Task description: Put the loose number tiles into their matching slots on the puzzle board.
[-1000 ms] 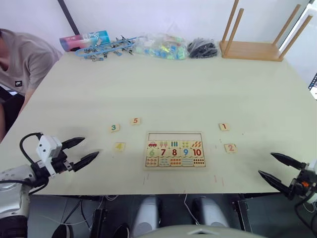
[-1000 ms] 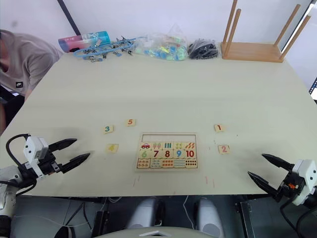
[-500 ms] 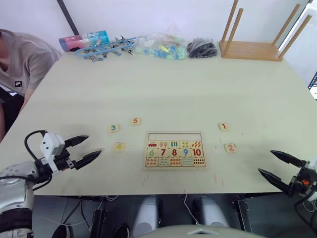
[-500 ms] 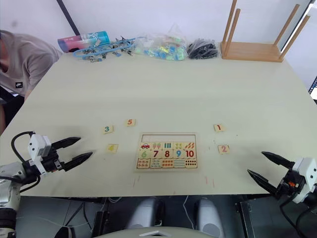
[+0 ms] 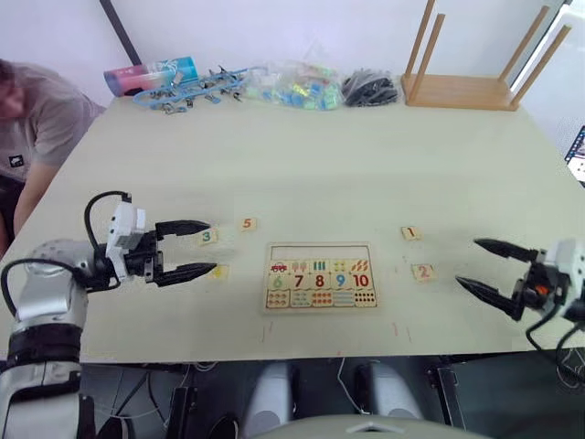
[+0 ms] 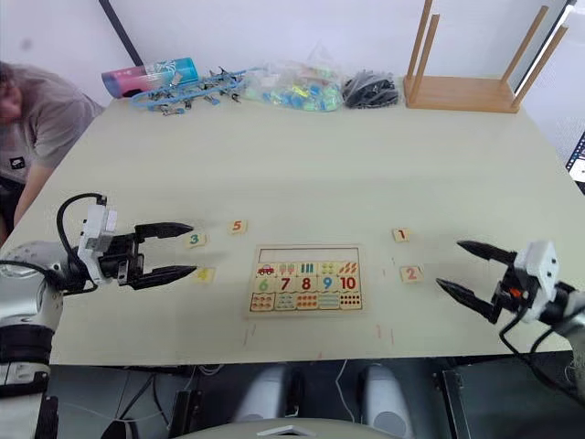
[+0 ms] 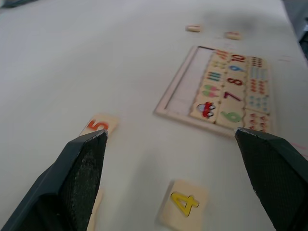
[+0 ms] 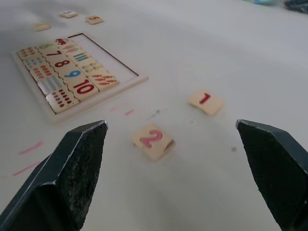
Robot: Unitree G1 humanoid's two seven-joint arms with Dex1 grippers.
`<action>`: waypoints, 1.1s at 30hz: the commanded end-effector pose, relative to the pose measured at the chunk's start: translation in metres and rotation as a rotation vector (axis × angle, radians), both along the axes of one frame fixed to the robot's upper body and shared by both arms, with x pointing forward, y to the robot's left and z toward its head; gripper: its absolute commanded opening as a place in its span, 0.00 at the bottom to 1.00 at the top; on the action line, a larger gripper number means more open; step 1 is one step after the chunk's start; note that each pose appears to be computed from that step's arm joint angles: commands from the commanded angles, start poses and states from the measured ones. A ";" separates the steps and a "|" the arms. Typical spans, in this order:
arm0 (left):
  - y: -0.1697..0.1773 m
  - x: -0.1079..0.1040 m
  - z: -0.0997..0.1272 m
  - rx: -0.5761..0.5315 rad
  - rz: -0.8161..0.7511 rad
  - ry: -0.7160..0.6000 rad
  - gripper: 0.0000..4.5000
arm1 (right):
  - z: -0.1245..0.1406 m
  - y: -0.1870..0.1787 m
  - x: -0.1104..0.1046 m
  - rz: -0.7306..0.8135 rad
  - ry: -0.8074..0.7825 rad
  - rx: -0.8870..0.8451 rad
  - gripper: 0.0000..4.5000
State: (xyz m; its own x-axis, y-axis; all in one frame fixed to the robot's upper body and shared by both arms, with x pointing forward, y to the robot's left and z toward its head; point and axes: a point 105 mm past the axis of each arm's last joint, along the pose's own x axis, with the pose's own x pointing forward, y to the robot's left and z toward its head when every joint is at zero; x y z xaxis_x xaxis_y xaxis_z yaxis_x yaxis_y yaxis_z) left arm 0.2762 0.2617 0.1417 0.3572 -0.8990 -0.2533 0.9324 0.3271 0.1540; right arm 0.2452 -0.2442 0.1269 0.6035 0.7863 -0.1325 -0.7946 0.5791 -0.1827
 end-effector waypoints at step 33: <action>0.008 -0.041 0.016 -0.085 -0.114 -0.119 1.00 | -0.011 0.035 0.114 0.376 0.138 -0.561 1.00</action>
